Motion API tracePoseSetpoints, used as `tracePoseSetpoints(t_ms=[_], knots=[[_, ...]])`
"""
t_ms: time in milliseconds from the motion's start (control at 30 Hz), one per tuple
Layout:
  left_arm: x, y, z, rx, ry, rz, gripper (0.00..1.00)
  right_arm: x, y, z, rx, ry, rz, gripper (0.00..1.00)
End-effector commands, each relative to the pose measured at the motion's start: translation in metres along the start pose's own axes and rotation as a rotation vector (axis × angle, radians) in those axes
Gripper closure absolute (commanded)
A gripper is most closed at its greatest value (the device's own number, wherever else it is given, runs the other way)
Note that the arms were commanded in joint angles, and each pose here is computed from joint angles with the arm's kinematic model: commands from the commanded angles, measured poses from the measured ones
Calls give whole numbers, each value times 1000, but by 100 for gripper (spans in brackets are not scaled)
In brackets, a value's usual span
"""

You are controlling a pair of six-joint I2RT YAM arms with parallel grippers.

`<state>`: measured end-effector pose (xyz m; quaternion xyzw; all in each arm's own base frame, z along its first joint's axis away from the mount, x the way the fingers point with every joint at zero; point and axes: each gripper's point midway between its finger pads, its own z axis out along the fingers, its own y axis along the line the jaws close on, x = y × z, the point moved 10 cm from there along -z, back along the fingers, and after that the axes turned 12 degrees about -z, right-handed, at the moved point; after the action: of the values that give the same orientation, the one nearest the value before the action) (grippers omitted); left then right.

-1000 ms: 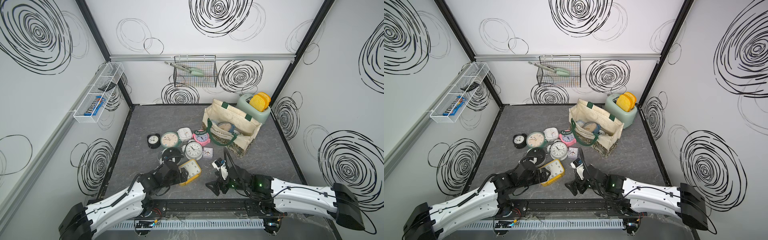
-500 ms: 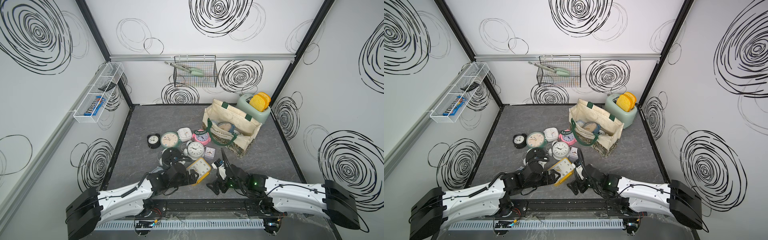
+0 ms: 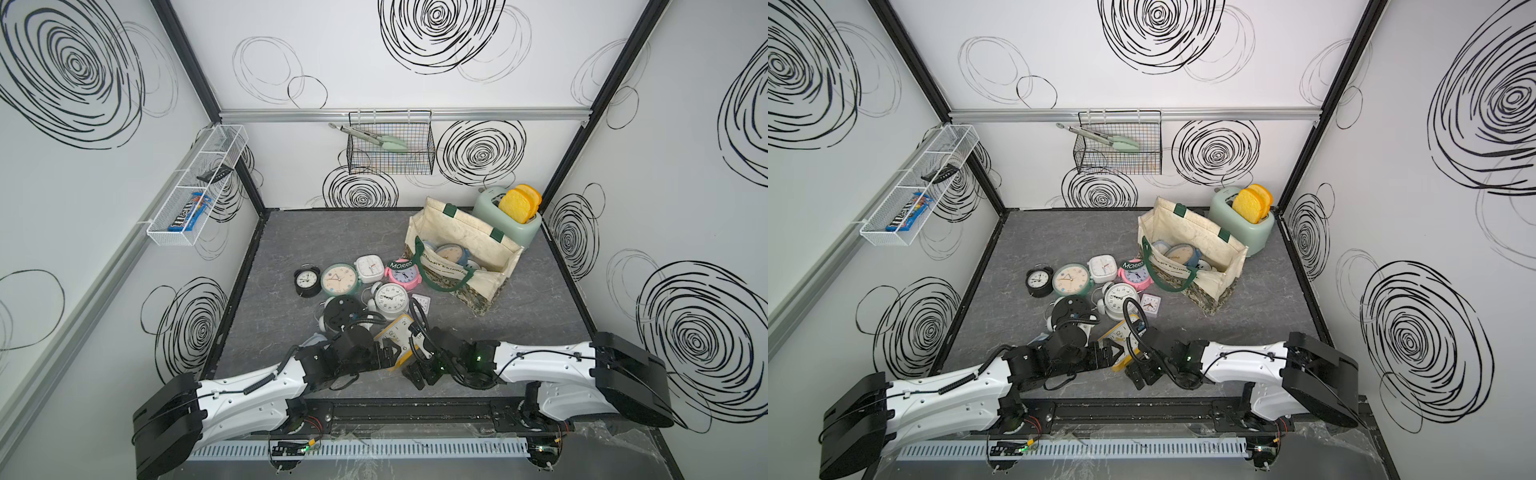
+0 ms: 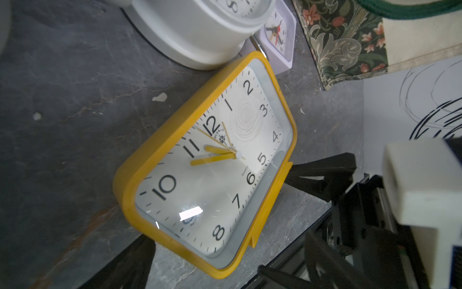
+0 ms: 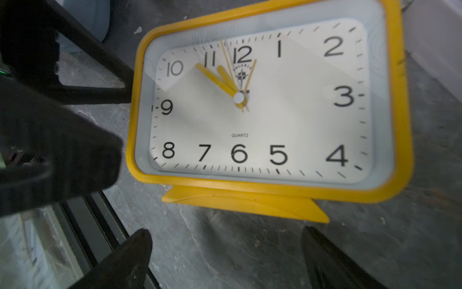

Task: Put the alarm clock into the canvas bag
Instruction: Pick up the alarm from the center of the board.

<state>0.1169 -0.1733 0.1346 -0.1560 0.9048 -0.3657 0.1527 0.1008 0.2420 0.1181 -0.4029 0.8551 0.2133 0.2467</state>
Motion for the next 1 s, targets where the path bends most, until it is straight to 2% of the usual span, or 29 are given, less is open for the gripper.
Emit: tracePoseSetpoints(t_ms=[0,633,967], knots=[[-2,-13,-2,86,-18,-4,4,-10,3,-1,17,-12,6,3],[0,-9,0,83,-12,-6,4,-19,-5,7,172,95,6,3],[0,-7,0,83,-13,-7,4,-23,-9,9,172,86,-20,3]])
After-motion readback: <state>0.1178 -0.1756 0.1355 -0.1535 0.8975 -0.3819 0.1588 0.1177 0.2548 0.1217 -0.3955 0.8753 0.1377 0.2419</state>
